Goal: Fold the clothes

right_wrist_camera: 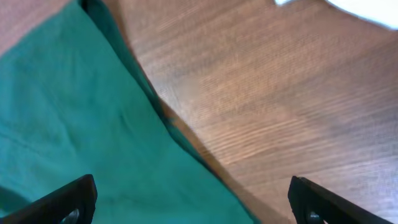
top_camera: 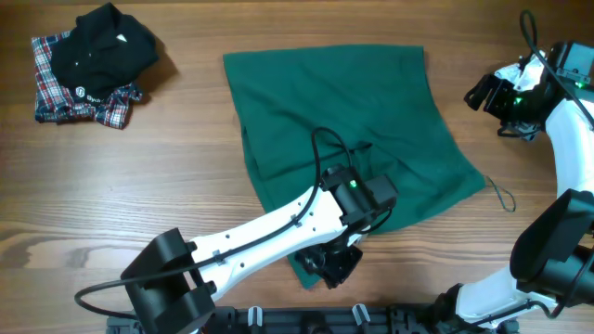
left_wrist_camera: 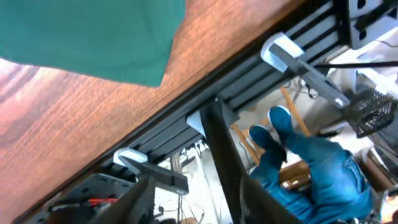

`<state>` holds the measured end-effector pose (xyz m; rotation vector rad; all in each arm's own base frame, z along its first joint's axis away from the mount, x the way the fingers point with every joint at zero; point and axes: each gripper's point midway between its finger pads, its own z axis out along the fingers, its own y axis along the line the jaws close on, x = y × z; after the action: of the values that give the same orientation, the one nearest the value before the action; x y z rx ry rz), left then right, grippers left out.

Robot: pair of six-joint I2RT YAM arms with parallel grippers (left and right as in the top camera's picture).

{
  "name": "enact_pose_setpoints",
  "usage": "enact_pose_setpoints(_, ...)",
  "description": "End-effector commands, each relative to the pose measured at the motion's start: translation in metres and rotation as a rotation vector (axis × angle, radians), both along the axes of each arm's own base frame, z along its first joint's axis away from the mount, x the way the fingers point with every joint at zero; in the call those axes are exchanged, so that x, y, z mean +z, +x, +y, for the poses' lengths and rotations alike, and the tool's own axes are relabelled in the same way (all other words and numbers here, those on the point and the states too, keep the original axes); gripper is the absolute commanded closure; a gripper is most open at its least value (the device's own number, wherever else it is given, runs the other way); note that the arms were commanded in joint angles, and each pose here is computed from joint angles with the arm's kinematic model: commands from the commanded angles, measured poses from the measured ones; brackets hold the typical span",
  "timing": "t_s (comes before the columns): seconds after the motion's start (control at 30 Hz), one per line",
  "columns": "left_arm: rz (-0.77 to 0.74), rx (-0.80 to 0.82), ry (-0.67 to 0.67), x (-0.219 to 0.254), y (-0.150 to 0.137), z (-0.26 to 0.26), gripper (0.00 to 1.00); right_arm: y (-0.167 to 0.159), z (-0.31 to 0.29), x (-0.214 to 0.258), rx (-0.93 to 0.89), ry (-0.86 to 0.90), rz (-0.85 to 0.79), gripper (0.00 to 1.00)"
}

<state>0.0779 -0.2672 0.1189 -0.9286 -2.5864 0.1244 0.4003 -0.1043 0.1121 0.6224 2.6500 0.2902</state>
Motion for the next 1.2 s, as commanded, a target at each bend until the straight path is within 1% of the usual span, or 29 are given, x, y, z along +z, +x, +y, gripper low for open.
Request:
enact_pose_setpoints(0.0, -0.053, -0.035, -0.035, 0.002, 0.007, -0.002, 0.5, -0.018, -0.005, -0.01, -0.045, 0.034, 0.083, 0.01)
enact_pose_setpoints(0.03, -0.07, -0.037, -0.04, 0.001, 0.01, -0.004, 0.49, -0.024, -0.006, -0.011, -0.068, 0.049, 0.108, 0.01)
enact_pose_setpoints(0.07, -0.099, -0.041, -0.042, -0.001, 0.015, -0.005, 0.46, -0.033, -0.006, -0.013, -0.08, 0.064, 0.142, 0.0)
enact_pose_setpoints(0.13, -0.171, -0.047, -0.037, -0.005, 0.029, -0.006, 0.23, -0.054, -0.01, -0.018, -0.135, 0.069, 0.232, 0.01)
enact_pose_setpoints(0.2, -0.24, -0.041, -0.038, -0.007, 0.043, -0.008, 0.13, -0.089, -0.025, -0.024, -0.276, 0.024, 0.384, 0.0)
enact_pose_setpoints(0.23, -0.257, -0.032, -0.046, -0.008, 0.049, -0.01, 0.12, -0.098, -0.024, -0.025, -0.295, 0.025, 0.422, 0.0)
enact_pose_setpoints(0.27, -0.269, -0.014, -0.055, -0.008, 0.056, -0.011, 0.12, -0.101, -0.021, -0.025, -0.301, 0.044, 0.434, 0.0)
enact_pose_setpoints(0.33, -0.287, 0.045, -0.056, -0.009, 0.071, -0.008, 0.11, -0.098, -0.007, -0.025, -0.25, 0.104, 0.42, 0.0)
enact_pose_setpoints(0.4, -0.297, 0.093, -0.037, -0.009, 0.085, 0.002, 0.11, -0.101, -0.006, -0.034, -0.265, 0.107, 0.43, 0.0)
enact_pose_setpoints(0.47, -0.291, 0.139, -0.02, -0.009, 0.096, 0.012, 0.13, -0.109, -0.005, -0.048, -0.314, 0.124, 0.452, 0.0)
enact_pose_setpoints(0.5, -0.284, 0.166, -0.006, -0.009, 0.101, 0.02, 0.17, -0.116, -0.005, -0.059, -0.349, 0.137, 0.467, 0.0)
enact_pose_setpoints(0.6, -0.277, 0.21, 0.011, -0.008, 0.11, 0.03, 0.14, -0.128, 0.0, -0.081, -0.383, 0.159, 0.49, 0.0)
enact_pose_setpoints(0.67, -0.28, 0.225, 0.01, -0.008, 0.115, 0.033, 0.11, -0.131, 0.008, -0.088, -0.365, 0.187, 0.488, 0.0)
enact_pose_setpoints(0.77, -0.289, 0.244, 0.0, -0.009, 0.121, 0.033, 0.1, -0.131, 0.009, -0.092, -0.364, 0.186, 0.484, 0.0)
enact_pose_setpoints(1.03, -0.292, 0.244, 0.003, -0.009, 0.122, 0.034, 0.09, -0.128, 0.024, -0.098, -0.351, 0.209, 0.48, 0.0)
enact_pose_setpoints(1.17, -0.292, 0.244, 0.003, -0.009, 0.122, 0.034, 0.09, -0.123, 0.03, -0.105, -0.342, 0.246, 0.446, 0.02)
